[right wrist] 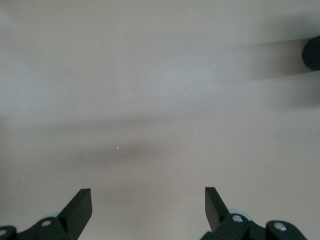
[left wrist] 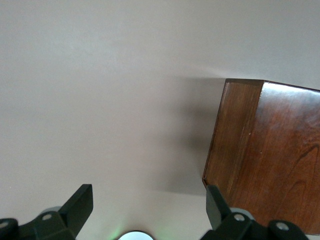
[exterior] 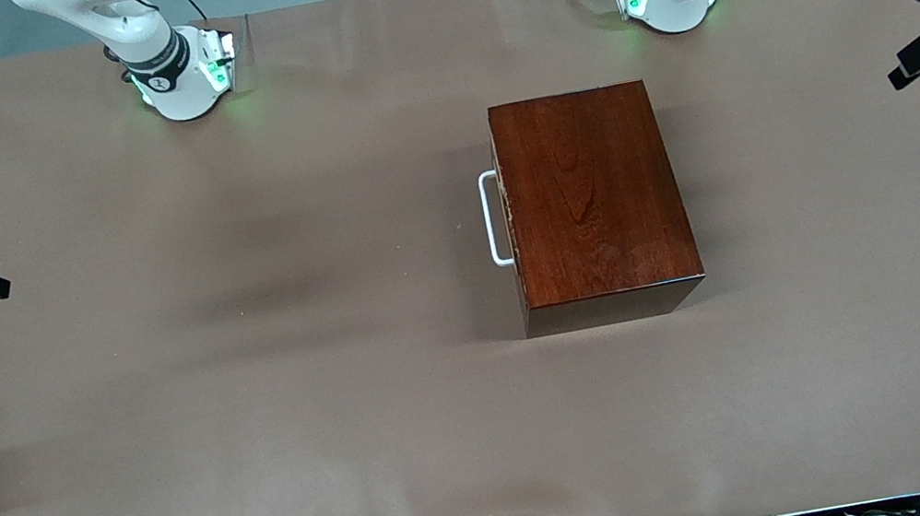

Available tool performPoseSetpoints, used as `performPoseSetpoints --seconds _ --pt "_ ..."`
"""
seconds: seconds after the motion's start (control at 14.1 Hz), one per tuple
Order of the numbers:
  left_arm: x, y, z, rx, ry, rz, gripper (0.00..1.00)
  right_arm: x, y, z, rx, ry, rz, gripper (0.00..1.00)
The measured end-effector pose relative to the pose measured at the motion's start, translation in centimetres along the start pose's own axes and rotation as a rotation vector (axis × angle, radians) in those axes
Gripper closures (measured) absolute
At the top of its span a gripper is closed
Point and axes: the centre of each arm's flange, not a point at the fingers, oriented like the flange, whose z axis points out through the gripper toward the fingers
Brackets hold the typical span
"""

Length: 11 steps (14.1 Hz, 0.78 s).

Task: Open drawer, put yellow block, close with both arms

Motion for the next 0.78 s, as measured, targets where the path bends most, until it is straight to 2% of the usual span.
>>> performPoseSetpoints --seconds 0.14,0.28,0.5,0.78 --pt "-0.2 0.3 -1.1 -0.004 0.053 0.046 0.0 0.0 0.0 0.0 0.0 0.0 0.0 0.0" --pt "-0.2 1.1 -1.4 0.005 0.077 0.099 0.0 0.0 0.0 0.0 0.0 0.0 0.0 0.0" --pt "-0.5 3.0 -0.9 0.055 0.062 0.177 0.0 0.0 0.0 0.0 0.0 0.0 0.0 0.0" --pt "-1.1 3.7 -0.3 0.065 0.016 0.191 0.0 0.0 0.0 0.0 0.0 0.0 0.0 0.0"
